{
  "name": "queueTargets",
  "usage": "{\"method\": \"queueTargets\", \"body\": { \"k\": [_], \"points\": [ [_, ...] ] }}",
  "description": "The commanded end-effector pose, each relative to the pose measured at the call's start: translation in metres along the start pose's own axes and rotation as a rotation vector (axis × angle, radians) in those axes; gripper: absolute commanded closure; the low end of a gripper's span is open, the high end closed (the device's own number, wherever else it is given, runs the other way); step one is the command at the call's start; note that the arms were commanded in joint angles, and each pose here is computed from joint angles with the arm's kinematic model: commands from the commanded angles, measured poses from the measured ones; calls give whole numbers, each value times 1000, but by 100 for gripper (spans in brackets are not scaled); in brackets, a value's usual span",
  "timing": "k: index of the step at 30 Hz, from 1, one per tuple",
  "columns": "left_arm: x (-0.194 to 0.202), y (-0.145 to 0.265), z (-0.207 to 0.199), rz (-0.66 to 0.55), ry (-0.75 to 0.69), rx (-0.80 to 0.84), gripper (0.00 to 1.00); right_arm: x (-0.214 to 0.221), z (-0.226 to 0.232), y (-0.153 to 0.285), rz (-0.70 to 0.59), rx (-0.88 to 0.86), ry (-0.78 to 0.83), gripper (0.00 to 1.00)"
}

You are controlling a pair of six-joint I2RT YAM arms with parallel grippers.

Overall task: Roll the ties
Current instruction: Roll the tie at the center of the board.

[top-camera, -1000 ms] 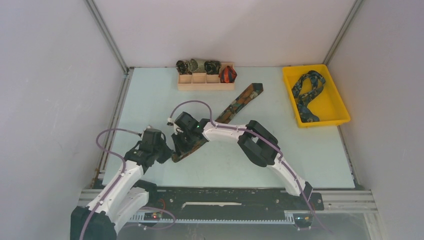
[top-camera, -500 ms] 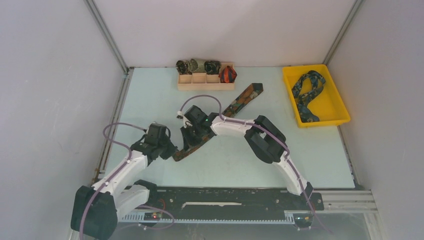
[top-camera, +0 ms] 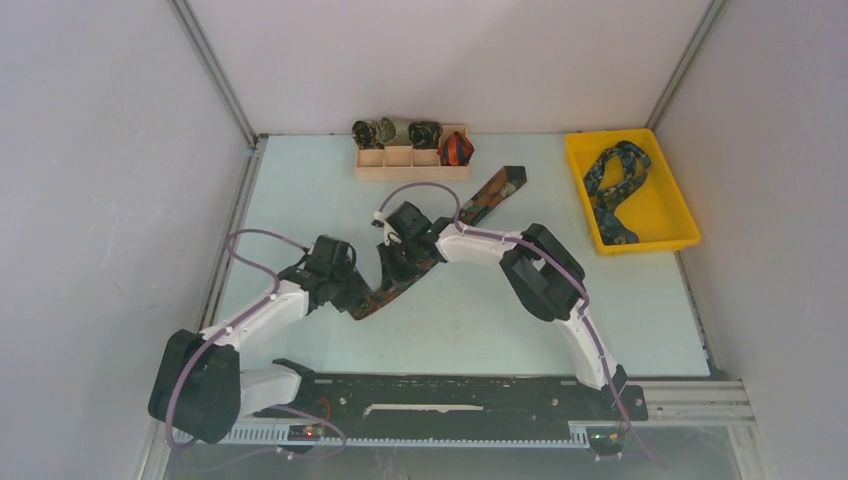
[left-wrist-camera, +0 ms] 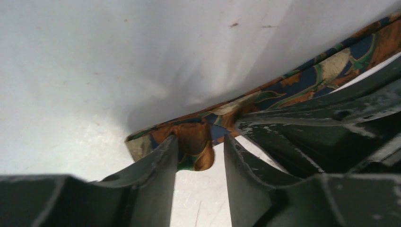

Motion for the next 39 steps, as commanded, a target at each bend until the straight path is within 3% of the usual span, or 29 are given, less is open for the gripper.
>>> {"method": "queueTargets", "body": {
  "k": [1, 7, 17, 24, 25, 32, 36, 39],
  "points": [
    [-10, 3, -25, -40, -15, 61, 51, -17, 22, 19, -69, -52, 43, 98],
    [-6, 4, -25, -59, 8, 73, 53, -21, 20, 26, -103, -66, 33, 98],
    [0, -2, -14, -93, 46, 106, 69, -25, 27, 37, -124, -161, 7, 98],
    [1, -4, -10, -120, 66, 124, 99, -24, 34, 37, -112, -212, 2, 98],
    [0, -4, -9, -124, 68, 123, 100, -24, 36, 37, -110, -220, 2, 98],
    [2, -6, -5, -141, 82, 137, 100, -15, 47, 24, -75, -254, 5, 97],
    [1, -4, -9, -152, 83, 167, 73, -13, 49, 19, -61, -263, 3, 97],
    [-1, 0, -10, -167, 90, 184, 72, -12, 49, 19, -57, -263, 1, 97]
  ]
}}
Point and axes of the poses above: each gripper's point midway between its finger pads, its own y axis back along the fingers, its own z axis along the line the jaws close on, x = y × z, the point moved 2 cm from there along y, back along the fingers, and after that the axes turned 2 degrees about y, right-handed, at the moved point
